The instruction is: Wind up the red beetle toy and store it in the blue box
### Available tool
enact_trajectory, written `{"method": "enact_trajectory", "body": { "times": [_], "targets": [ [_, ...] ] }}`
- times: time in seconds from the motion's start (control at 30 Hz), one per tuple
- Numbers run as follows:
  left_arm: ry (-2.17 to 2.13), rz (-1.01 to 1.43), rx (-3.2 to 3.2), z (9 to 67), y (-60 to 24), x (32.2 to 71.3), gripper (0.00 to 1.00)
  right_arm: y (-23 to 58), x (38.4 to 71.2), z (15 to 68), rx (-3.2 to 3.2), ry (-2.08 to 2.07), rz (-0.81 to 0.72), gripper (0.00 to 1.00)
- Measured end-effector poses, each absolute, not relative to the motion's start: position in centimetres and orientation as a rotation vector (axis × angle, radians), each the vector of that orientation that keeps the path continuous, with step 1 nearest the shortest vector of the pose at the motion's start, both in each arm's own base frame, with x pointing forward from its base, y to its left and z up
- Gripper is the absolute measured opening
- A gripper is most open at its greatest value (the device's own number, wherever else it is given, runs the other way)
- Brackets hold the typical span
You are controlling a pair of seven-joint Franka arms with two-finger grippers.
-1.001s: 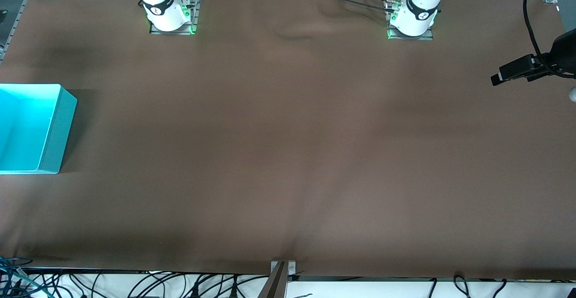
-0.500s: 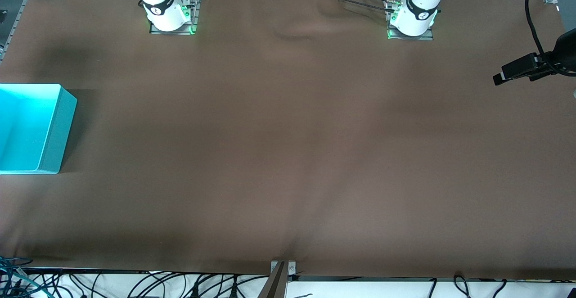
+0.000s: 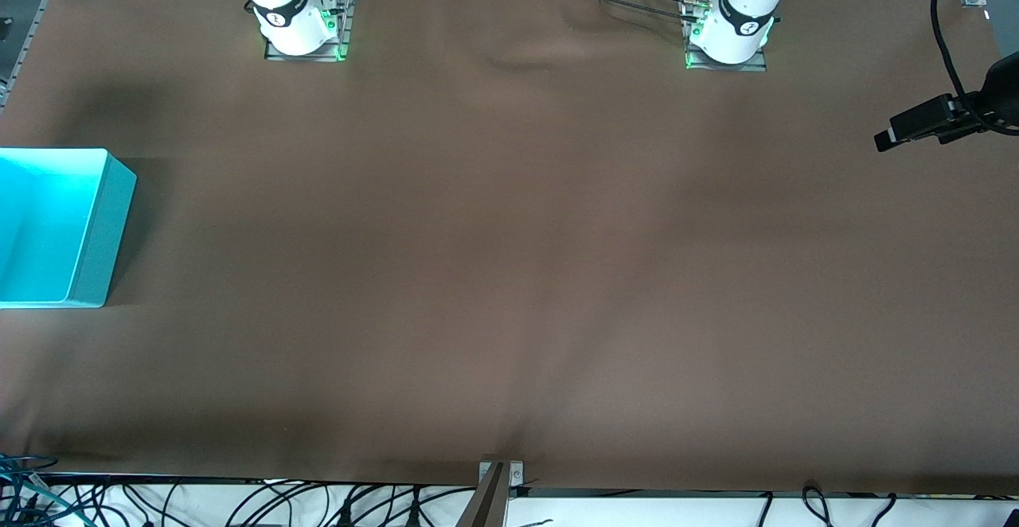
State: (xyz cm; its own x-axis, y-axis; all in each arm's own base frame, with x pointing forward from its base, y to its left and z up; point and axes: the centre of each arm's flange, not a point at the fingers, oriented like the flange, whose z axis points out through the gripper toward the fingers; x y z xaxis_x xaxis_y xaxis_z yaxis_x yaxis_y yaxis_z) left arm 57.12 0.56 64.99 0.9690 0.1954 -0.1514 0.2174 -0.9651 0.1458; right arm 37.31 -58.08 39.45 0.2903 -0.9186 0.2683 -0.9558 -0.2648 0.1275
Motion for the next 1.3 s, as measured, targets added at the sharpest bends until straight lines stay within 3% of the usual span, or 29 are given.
{"method": "enact_trajectory", "body": {
  "times": [1.3],
  "targets": [
    [0.345,-0.15,2.95,65.7,1.8,57.3,1.0,-48.4,50.1,39.7,2.381,-1.729,0.202,0.54]
  ]
}}
